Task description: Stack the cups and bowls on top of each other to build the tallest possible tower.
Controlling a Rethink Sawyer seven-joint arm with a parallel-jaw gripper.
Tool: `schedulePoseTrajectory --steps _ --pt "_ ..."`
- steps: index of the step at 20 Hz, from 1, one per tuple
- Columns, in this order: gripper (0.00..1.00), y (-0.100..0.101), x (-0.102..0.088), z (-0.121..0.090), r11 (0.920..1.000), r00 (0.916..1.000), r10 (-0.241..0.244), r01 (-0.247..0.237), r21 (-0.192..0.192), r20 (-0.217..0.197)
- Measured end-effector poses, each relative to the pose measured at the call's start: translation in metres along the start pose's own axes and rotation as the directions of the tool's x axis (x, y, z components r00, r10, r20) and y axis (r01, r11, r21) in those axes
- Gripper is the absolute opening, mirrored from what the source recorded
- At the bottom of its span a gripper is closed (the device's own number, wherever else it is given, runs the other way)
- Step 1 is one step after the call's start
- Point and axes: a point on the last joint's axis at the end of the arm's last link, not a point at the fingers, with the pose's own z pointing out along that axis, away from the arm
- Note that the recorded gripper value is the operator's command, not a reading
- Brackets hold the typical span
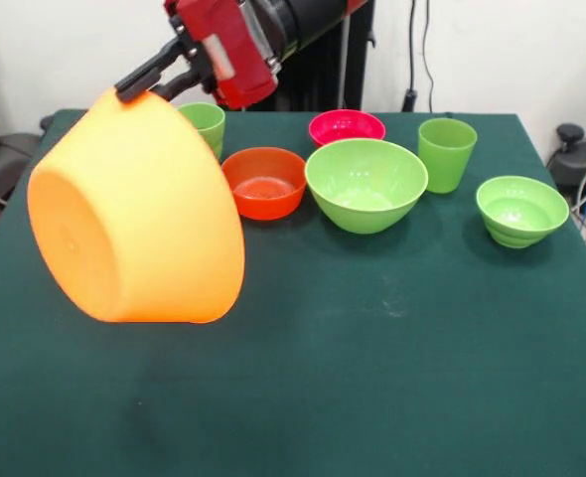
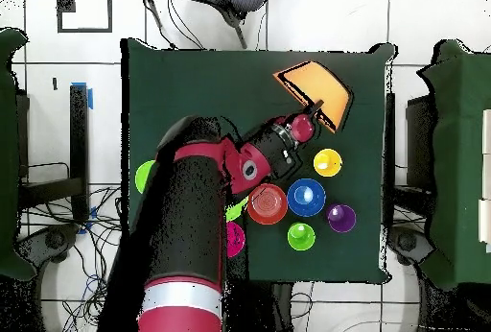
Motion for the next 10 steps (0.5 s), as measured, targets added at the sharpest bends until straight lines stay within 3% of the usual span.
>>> schedulePoseTrajectory --steps 4,5,7,10 --pt "0.00 -0.006 -0.003 -0.002 0.9989 0.9987 0.035 -0.036 0.028 0.036" --pt "0.00 -0.010 0.000 0.000 0.9968 0.9971 0.055 -0.058 0.055 0.053" --pt "0.00 -0.011 0.002 0.002 0.9956 0.9965 0.062 -0.066 0.067 0.055" --pt "0.00 -0.016 0.013 0.009 0.9907 0.9959 0.068 -0.075 0.114 0.060"
